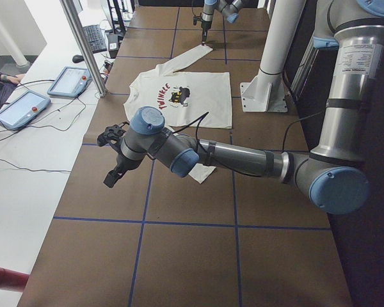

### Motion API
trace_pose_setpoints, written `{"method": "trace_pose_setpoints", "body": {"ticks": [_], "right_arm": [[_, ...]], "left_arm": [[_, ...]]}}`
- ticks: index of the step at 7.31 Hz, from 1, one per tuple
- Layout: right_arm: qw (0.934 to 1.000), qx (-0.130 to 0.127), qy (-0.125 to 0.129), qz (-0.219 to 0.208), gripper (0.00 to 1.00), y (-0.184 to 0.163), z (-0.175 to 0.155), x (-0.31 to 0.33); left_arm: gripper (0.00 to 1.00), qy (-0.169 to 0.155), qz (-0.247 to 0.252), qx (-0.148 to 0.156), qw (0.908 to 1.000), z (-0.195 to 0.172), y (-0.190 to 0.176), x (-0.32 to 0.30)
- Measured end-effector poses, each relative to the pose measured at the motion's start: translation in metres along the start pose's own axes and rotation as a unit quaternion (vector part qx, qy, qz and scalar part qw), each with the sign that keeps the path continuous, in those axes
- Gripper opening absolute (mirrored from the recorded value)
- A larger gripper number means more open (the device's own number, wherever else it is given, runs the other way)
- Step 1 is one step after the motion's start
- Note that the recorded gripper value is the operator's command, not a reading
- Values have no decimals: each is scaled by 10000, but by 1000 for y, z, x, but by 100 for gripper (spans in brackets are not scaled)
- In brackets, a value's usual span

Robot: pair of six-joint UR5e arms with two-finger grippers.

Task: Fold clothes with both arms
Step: 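Move the right gripper to the cuff of the sleeve nearest it and grasp, then lift the sleeve with the right gripper and fold it across the shirt chest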

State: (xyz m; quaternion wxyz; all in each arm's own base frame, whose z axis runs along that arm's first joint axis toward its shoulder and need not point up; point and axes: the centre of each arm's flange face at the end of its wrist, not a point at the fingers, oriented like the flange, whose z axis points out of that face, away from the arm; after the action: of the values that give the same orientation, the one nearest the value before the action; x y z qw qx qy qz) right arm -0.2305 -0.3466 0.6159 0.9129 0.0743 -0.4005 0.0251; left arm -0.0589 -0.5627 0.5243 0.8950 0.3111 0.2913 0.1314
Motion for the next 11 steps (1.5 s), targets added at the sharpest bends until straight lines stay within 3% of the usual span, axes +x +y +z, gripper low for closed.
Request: {"method": "trace_pose_setpoints", "body": {"ticks": [3,6,8,11], "right_arm": [[9999,23,-82,60,0,0,0,-3],[9988,59,-477,-49,0,-12,-31,-44],[9983,155,-536,167,0,-68,-70,-108],[9977,356,-369,447,0,-182,-146,-259]], "left_arm": [[100,-1,19,33,10000,-2,-4,2],[100,-2,31,53,10000,-5,-6,3],[100,-3,42,67,10000,-6,-8,4],[100,-6,50,84,10000,-7,-11,4]]}}
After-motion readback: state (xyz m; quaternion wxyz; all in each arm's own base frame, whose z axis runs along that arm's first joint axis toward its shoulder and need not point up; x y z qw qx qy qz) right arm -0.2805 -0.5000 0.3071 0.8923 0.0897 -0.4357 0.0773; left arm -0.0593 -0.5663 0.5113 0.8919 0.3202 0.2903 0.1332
